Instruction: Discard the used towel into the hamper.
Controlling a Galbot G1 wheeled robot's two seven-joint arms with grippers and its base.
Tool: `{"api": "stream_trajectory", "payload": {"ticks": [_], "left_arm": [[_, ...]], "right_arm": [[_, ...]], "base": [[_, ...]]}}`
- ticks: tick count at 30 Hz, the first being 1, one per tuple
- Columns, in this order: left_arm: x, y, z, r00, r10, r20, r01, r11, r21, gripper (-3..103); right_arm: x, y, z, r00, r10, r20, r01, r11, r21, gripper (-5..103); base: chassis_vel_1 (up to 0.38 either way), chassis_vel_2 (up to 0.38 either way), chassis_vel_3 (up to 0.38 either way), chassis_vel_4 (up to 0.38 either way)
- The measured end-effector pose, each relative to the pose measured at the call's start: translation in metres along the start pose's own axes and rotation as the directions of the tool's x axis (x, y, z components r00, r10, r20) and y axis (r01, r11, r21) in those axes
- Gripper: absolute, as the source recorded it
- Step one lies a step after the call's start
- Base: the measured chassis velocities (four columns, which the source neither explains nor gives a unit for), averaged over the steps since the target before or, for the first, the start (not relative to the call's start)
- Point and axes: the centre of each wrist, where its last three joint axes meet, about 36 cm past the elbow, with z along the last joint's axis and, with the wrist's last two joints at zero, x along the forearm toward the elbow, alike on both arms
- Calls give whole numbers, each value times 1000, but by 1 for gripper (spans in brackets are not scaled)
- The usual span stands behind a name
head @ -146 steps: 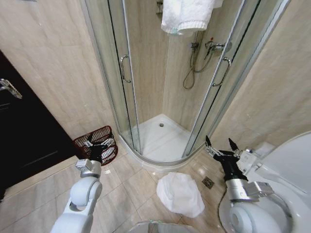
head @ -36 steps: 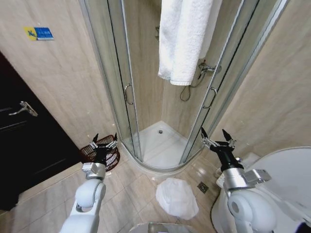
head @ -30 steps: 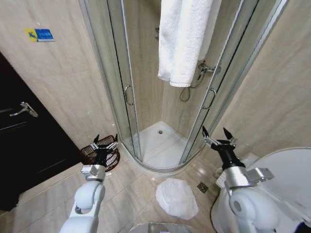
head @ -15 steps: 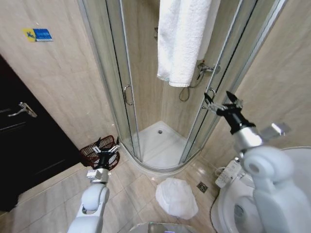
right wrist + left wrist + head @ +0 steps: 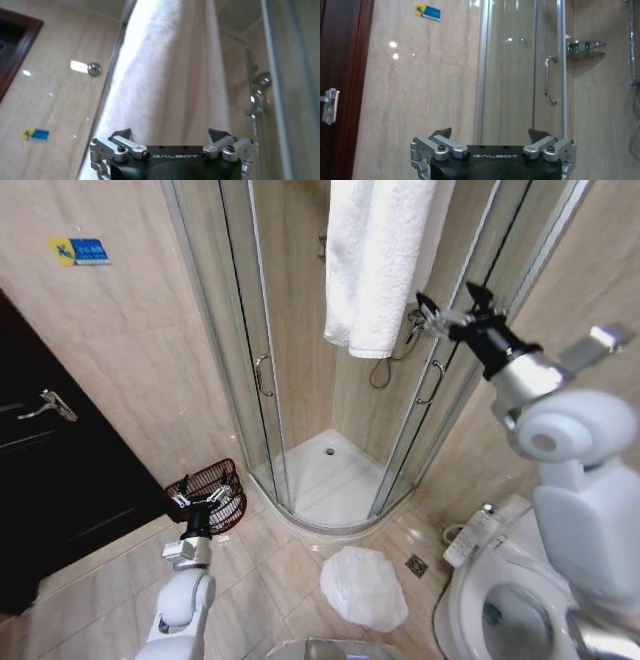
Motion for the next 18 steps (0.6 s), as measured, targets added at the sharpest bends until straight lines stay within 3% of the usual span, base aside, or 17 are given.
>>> {"api": "stream_trajectory", "payload": {"ticks": [5,18], "left_arm": [[-2,-1,-11,1000,7,12,-7,1000,2,100],[0,4,-15,999,-6,47,4,1000,27,100]], "right_arm": [[-37,22,-21,999,-19,29,20,999,-30,100],[-112,48,-28,1000,-2,15,1,1000,28,100]], "base": [[0,0,0,0],[0,0,0,0]]}}
